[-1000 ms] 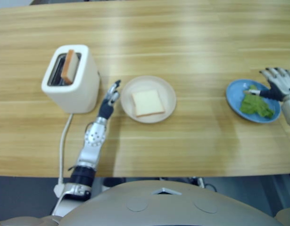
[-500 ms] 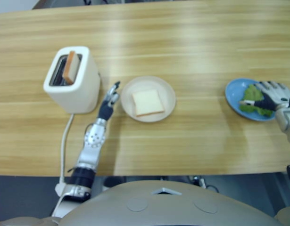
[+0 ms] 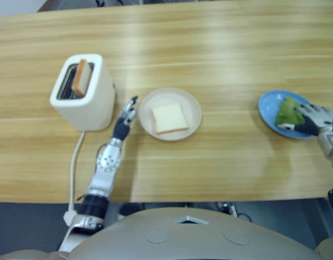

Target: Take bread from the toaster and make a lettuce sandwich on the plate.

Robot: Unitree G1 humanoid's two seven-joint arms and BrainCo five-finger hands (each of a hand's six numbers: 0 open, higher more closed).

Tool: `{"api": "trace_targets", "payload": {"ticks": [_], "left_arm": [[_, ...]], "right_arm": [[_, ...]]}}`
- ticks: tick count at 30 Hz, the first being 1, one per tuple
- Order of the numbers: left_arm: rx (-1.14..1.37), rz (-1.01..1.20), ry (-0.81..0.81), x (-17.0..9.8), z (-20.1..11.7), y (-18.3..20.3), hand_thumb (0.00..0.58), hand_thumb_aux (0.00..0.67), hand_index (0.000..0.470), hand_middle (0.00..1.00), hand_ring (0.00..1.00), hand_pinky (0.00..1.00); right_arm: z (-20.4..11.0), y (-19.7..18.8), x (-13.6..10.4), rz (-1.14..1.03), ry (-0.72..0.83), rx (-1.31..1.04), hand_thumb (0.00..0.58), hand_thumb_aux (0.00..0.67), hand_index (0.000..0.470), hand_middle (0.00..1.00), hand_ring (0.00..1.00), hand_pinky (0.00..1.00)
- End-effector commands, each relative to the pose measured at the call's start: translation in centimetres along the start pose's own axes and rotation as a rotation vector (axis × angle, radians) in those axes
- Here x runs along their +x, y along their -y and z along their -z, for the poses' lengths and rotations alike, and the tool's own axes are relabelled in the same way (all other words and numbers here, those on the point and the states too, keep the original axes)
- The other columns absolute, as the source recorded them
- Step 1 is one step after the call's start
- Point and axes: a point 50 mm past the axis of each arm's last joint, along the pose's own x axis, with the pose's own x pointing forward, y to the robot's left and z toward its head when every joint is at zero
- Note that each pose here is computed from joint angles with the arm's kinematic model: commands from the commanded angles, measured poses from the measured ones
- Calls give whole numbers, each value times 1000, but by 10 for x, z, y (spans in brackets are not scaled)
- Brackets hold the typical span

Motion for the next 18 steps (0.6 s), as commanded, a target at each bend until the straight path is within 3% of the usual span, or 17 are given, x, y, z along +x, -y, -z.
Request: {"api": "trace_targets", "payload": {"ticks": [1, 2, 5, 18], "left_arm": [[21, 9, -20, -3, 2, -2, 0, 0, 0, 0, 0, 0], [21, 9, -20, -3, 2, -2, 0, 0, 0, 0, 0, 0], [22, 11, -23, -4, 3, -2, 0, 0, 0, 0, 0, 0], [23, 11, -34, -6, 5, 0, 0, 0, 0, 0, 0, 0]], "right_arm": [[-4, -3, 0, -20, 15, 18, 476, 386, 265, 0, 0, 0], [-5, -3, 0, -19, 17, 21, 509, 436, 299, 0, 0, 0], [-6, -2, 1, -13, 23, 26, 566, 568, 390, 184, 184, 184], [-4, 0, 0, 0, 24, 30, 576, 615, 422, 196, 196, 196]]}}
